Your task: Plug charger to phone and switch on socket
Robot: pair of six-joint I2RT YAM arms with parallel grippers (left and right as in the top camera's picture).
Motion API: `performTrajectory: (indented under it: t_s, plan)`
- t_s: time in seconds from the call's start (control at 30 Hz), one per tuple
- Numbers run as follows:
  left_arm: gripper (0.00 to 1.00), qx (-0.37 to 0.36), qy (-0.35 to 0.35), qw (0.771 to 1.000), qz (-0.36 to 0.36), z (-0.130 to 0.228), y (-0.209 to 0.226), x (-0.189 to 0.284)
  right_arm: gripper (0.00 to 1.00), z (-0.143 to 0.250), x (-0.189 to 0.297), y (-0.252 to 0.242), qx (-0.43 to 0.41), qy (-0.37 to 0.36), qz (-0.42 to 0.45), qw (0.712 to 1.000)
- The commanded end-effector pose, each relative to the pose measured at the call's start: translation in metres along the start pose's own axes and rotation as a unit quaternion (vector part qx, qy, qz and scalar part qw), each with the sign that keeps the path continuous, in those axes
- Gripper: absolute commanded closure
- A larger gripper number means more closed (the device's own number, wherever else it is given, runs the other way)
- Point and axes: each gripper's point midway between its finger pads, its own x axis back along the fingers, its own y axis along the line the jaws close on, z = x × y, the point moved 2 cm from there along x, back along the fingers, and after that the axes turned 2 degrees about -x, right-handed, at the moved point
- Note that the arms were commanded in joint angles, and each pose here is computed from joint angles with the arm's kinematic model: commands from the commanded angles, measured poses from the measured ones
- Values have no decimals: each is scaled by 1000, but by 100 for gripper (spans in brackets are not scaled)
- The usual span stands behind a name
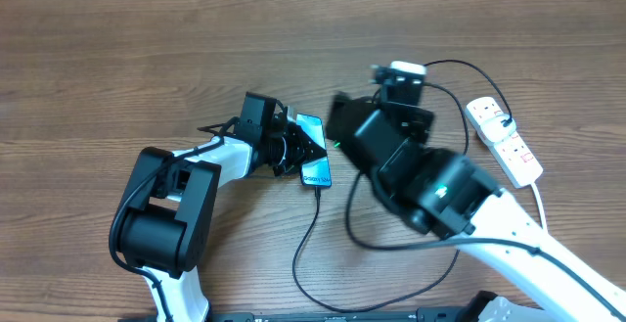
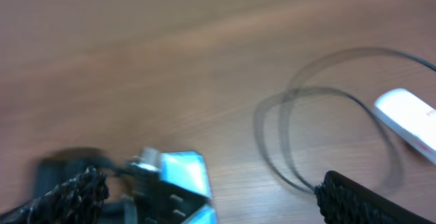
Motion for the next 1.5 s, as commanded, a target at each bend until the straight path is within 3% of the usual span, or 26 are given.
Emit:
performTrajectory:
  t_s: [0.0,0.17,0.33,0.57,0.8,1.03,1.13,1.33,1.47]
  plan:
    - [75,58,4,995,-81,14,53,-14,0,-11,2,-28,-76,28,9,997]
    - [57,58,-1,995,-84,12,54,-14,0,-11,-12,-71,-110,81,61,989]
    - [56,61,-3,995,-83,9,55,-12,0,-7,-17,-111,-144,123,111,976]
    - [33,84,-2,992,-90,5,68,0,0,-2,-15,-163,-190,157,183,952]
    - [12,85,7,993,-86,3,76,11,0,0,-17,-174,-220,189,171,941]
    - [8,66,15,994,-89,5,75,11,0,0,-17,-174,-226,193,169,940]
    - [0,46,25,994,-97,4,72,13,0,3,-16,-175,-224,200,173,938]
    - [0,9,36,981,-188,-5,75,32,0,7,-12,-192,-245,212,196,926]
    - [0,-11,43,977,-209,-10,69,41,0,7,-11,-202,-243,231,186,924]
